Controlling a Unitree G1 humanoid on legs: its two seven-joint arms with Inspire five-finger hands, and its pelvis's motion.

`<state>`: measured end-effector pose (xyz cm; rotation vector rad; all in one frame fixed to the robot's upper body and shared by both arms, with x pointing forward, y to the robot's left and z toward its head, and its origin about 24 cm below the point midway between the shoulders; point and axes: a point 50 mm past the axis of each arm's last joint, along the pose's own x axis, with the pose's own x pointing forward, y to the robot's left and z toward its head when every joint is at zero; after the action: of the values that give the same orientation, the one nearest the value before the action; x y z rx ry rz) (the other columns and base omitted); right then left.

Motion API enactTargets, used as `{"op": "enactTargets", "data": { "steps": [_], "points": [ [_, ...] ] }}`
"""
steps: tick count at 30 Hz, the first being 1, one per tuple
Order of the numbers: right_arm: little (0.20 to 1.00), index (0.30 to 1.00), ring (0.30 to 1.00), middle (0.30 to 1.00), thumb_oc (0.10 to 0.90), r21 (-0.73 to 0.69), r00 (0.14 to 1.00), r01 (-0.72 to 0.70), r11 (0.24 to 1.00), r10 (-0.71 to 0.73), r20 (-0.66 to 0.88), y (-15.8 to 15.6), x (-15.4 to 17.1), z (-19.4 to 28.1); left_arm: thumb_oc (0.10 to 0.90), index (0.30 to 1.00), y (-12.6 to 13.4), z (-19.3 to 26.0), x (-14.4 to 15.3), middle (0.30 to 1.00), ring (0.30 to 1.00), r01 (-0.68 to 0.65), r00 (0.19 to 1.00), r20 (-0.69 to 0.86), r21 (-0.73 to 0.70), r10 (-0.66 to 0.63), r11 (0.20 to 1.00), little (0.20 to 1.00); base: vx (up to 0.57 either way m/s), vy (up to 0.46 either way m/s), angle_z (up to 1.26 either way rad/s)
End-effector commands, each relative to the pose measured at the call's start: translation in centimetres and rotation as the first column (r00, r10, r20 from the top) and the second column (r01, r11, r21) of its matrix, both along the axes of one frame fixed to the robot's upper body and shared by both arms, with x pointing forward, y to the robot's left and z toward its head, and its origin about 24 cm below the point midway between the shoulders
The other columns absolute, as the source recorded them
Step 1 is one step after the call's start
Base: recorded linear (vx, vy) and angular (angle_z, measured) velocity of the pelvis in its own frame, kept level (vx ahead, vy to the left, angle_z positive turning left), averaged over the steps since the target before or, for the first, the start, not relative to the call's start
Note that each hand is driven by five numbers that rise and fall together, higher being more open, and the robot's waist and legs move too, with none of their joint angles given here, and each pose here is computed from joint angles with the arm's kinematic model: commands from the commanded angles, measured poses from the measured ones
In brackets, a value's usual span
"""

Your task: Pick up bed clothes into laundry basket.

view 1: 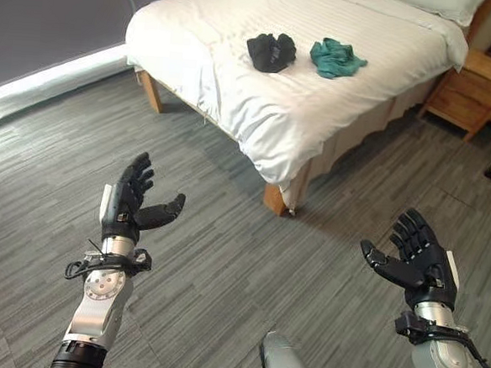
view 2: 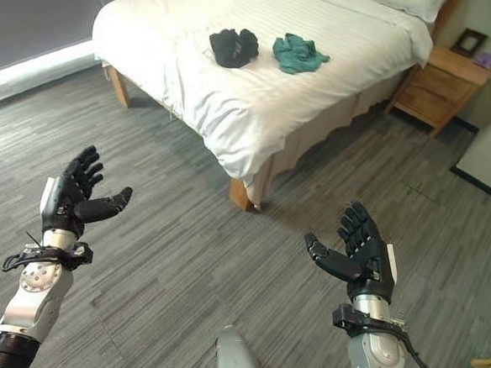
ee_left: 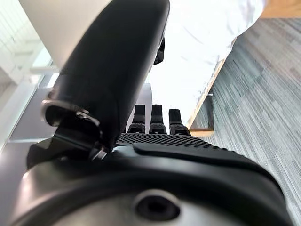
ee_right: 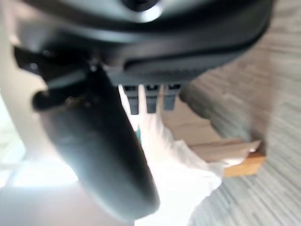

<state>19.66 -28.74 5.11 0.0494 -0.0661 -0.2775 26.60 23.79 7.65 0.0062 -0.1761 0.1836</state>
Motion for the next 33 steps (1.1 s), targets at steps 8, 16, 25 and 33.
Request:
{"op": "enactTargets", "data": {
  "steps": [8, 16, 25, 33],
  "points": [
    [0.900, 0.900, 0.900, 0.900, 0.800, -0.059, 0.941, 0.072, 0.996, -0.049, 0.334, -3.2, -0.2, 7.2, 0.800, 0.900, -2.1, 4.5, 1.9, 0.900, 0.900, 0.113, 0.952, 0.303, -0.217, -0.043, 0.970, 0.900, 0.41, -0.288, 0.44],
    [0.900, 0.900, 0.900, 0.900, 0.800, -0.107, 0.917, 0.096, 0.990, -0.047, 0.396, -3.5, 1.0, 9.5, 0.800, 0.900, -3.7, 3.5, 2.2, 0.900, 0.900, 0.167, 0.956, 0.282, -0.288, -0.083, 0.943, 0.900, 0.36, -0.137, -0.25],
    [0.900, 0.900, 0.900, 0.900, 0.800, -0.187, 0.901, 0.034, 0.982, 0.051, 0.430, -1.9, 2.6, 11.1, 0.800, 0.900, -3.3, 2.9, 2.1, 0.900, 0.900, 0.131, 0.960, 0.279, -0.316, -0.040, 0.940, 0.900, 0.49, 0.048, -0.45],
    [0.900, 0.900, 0.900, 0.900, 0.800, -0.251, 0.936, 0.026, 0.968, 0.064, 0.345, -1.7, 2.4, 9.7, 0.800, 0.900, -3.3, 3.4, 2.2, 0.900, 0.900, 0.145, 0.959, 0.274, -0.250, -0.074, 0.957, 0.900, 0.50, 0.117, -0.70]
  ]
}}
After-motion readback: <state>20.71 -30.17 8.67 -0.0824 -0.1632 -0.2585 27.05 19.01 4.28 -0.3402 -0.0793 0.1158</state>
